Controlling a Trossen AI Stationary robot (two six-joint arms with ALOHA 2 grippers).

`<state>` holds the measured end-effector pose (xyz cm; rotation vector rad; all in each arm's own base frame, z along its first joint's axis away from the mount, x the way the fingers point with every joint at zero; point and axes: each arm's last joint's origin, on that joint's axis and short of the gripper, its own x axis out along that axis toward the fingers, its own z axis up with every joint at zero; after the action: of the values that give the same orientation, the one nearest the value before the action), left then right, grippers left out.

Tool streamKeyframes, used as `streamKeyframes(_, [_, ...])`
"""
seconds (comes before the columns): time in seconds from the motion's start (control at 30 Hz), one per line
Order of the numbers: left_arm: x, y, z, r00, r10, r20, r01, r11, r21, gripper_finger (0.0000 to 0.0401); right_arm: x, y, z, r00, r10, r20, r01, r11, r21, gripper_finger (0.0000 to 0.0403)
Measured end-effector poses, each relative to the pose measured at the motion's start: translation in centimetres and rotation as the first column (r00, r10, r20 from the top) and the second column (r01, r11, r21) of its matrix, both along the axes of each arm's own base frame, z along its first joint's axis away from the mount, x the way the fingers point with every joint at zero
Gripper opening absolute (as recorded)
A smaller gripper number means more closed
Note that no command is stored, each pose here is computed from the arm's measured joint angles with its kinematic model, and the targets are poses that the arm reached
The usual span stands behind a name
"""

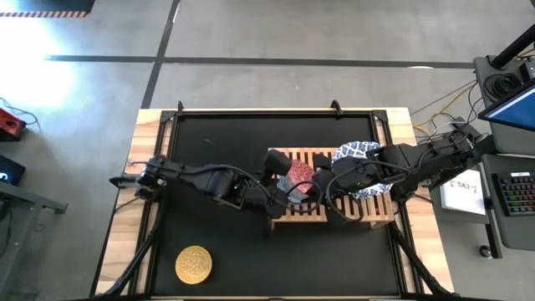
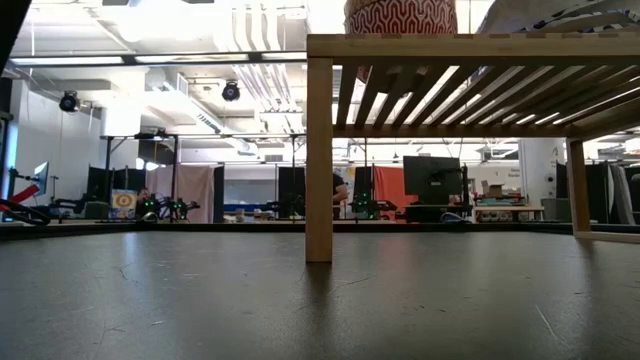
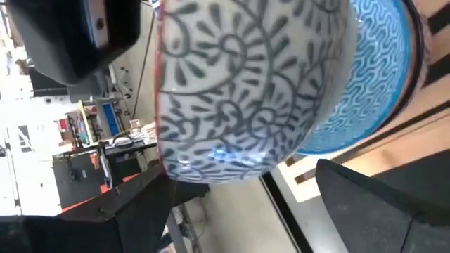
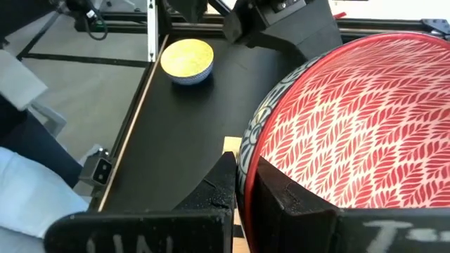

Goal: Place and stack bowls onto a shelf
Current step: Stack the small gray and orange bowl on top of the small yellow and blue bowl

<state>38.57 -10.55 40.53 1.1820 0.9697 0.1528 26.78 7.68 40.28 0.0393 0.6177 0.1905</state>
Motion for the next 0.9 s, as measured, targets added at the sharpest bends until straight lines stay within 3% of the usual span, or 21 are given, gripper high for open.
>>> streamKeyframes(0.1, [0.0, -0.2, 0.1, 1.000, 0.006, 0.015, -0.006, 1.000, 0.003, 0.0320, 0.0, 0.0, 0.0, 1.000, -0.006, 0.002, 0.006, 1.000, 0.001, 0.0013])
streamKeyframes(0.33, [-0.3, -0.4, 0.6, 0.990, 0.102, 0.093, -0.115, 0.983, 0.143, 0.0320, 0.0, -0.3, -0.1, 0.999, -0.048, -0.013, 0.048, 0.999, -0.013, 0.0013])
streamKeyframes(0.4, [-0.4, -0.4, 0.8, 0.985, 0.125, 0.122, -0.141, 0.980, 0.138, 0.0320, -0.1, -0.4, -0.3, 0.997, -0.074, -0.030, 0.073, 0.997, -0.031, 0.0013])
streamKeyframes(0.63, [-1.8, -0.3, 2.2, 0.924, 0.246, 0.294, -0.239, 0.969, -0.058, 0.0320, 0.1, -0.5, -0.7, 0.995, -0.089, -0.054, 0.087, 0.996, -0.037, 0.0013])
streamKeyframes(0.9, [-4.2, -0.4, 4.2, 0.808, 0.396, 0.436, -0.274, 0.908, -0.316, 0.0320, 1.9, 0.0, -2.8, 0.989, -0.075, -0.131, 0.063, 0.994, -0.089, 0.0013])
